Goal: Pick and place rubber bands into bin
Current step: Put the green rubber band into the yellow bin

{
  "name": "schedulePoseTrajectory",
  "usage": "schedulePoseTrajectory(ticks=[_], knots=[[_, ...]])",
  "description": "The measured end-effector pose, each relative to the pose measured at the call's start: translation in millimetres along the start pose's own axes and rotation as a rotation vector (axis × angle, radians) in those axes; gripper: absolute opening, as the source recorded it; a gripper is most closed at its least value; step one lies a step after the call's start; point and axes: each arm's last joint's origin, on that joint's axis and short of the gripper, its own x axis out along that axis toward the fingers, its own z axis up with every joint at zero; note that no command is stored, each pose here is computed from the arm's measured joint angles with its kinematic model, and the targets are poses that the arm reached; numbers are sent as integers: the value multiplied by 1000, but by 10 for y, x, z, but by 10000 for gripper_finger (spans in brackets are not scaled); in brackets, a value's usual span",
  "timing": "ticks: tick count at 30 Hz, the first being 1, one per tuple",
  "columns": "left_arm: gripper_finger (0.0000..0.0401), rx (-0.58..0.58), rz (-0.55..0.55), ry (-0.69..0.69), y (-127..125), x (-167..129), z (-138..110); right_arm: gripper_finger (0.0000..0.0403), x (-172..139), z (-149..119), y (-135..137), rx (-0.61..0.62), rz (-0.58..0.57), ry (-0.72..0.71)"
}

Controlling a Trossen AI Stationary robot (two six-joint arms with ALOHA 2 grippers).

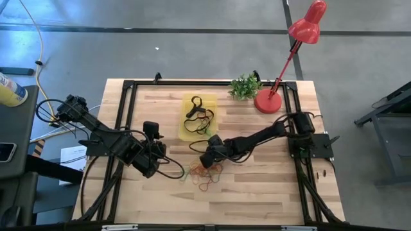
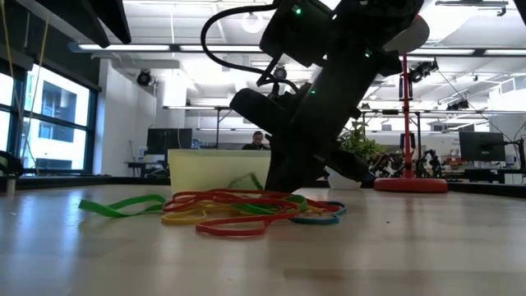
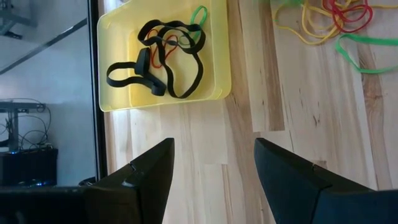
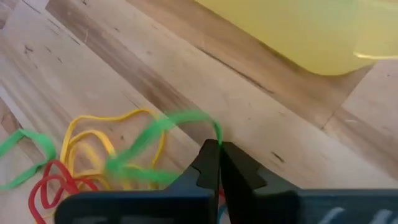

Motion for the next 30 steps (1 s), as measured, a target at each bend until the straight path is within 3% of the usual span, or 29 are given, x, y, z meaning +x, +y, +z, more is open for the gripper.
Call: schedulePoseTrajectory(ticks=[12, 30], knots=[[211, 1, 4, 0, 1, 1, 0, 2, -177, -57, 92, -78, 29, -35], [211, 1, 61, -19, 18, 1, 4, 1, -716, 271, 221, -148, 119, -231]])
